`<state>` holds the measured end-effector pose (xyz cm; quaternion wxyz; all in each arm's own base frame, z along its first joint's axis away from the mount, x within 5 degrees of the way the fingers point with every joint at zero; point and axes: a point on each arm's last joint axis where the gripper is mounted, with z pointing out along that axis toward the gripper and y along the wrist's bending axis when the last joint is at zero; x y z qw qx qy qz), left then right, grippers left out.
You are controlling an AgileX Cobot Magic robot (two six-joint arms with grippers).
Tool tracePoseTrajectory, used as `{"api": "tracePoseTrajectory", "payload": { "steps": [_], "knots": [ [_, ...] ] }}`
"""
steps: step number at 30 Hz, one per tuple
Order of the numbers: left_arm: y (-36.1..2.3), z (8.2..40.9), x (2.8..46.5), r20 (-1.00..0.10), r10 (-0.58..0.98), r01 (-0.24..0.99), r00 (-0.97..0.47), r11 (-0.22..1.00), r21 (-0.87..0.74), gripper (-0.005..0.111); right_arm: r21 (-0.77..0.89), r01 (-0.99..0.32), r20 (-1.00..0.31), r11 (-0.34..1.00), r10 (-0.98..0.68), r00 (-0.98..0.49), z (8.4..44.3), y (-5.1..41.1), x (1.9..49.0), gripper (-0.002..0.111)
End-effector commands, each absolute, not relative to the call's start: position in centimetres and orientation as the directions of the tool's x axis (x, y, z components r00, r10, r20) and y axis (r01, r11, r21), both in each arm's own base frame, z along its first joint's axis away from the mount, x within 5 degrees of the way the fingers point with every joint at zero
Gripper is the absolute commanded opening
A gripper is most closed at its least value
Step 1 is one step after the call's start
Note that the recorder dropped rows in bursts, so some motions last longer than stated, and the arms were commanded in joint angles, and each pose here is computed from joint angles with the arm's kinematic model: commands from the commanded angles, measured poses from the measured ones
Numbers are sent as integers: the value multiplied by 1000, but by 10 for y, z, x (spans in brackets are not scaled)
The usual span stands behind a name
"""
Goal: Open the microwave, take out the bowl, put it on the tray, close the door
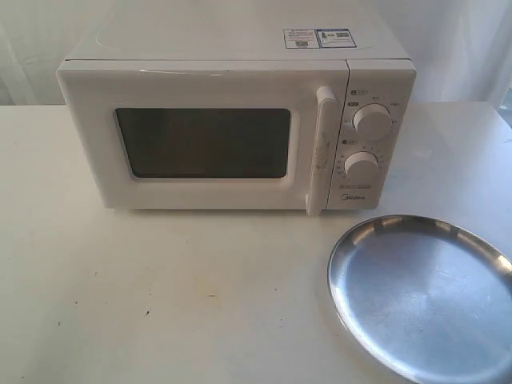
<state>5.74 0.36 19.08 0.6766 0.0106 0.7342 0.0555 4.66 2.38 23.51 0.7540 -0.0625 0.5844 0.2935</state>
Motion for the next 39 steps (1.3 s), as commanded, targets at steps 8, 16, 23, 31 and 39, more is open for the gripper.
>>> {"api": "tracePoseTrajectory", "payload": {
  "steps": [8,16,23,31,39],
  "knots": [
    [3,192,57,-994,84,-59,-75,994,88,0,325,-572,-854,753,494,164,242,24,43,0],
    [3,192,57,-994,84,-59,-75,994,88,0,-12,-781,-873,624,374,313,297,53,31,0],
    [3,192,57,-994,84,-59,-75,994,88,0,-101,-826,-935,555,231,269,315,107,112,0],
    [3,192,57,-994,84,-59,-75,994,88,0,-30,-815,-997,578,36,63,243,134,173,0],
    [3,192,57,-994,84,-59,-75,994,88,0,40,-795,-997,606,81,12,206,122,208,0]
  ]
}}
